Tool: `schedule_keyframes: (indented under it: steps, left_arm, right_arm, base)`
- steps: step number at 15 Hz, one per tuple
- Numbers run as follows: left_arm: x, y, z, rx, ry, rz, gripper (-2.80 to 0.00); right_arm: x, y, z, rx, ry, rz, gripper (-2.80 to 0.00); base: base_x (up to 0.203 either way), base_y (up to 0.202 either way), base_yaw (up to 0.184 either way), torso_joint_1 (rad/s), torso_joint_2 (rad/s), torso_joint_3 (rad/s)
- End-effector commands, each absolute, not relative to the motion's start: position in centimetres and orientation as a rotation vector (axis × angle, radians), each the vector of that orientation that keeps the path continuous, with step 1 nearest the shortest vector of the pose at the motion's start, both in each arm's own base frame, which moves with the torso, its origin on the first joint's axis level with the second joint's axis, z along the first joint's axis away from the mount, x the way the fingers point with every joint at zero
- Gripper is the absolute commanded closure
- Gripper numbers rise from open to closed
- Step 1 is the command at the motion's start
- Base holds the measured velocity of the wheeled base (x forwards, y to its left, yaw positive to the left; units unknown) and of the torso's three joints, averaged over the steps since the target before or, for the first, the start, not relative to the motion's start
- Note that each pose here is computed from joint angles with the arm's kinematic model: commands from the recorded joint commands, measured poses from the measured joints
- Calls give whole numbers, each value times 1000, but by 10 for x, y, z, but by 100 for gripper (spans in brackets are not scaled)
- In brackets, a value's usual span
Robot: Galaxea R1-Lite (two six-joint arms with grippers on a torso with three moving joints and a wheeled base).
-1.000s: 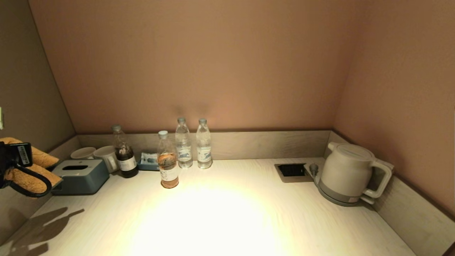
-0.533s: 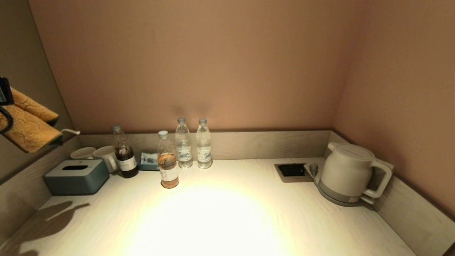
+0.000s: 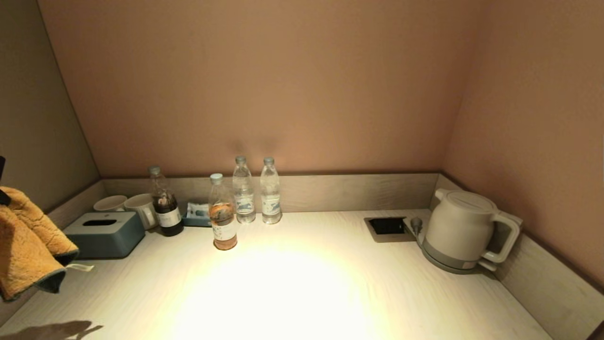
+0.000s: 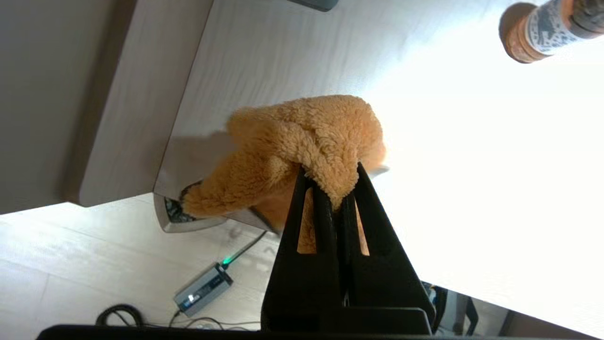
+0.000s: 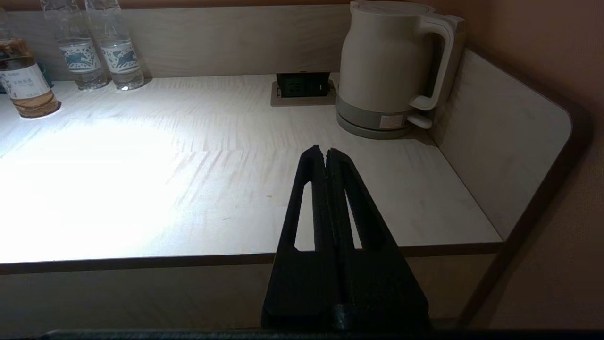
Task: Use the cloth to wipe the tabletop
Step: Place the tablecloth
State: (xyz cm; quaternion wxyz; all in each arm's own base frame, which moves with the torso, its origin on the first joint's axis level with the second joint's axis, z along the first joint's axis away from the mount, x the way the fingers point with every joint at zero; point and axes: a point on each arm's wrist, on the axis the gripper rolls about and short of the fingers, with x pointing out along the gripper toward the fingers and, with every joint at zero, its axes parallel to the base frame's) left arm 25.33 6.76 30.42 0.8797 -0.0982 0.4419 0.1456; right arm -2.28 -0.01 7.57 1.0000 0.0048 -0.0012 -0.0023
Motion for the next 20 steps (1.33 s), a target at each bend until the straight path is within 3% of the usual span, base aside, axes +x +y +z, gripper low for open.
schedule_keyframes:
  steps: [1,8,13,20]
  left_arm:
    - [275,94,282,-249,999,367,0]
    - [296,131,255,-311,1072,443,0]
    - [339,161,185,-372,1251,456,0]
    - [360,172,155,-372,1299,453,0]
  right_arm:
    - [-23,0,76,9,-3,-5,0]
    - [-23,0,76,9,-3,-5,0]
    - [-23,0,76,9,-3,-5,0]
    - [-23,0,76,9,-3,-5,0]
  base:
    - [0,0,0,0,0,0]
    - [0,0,0,0,0,0]
    - [0,0,0,0,0,0]
    - [0,0,0,0,0,0]
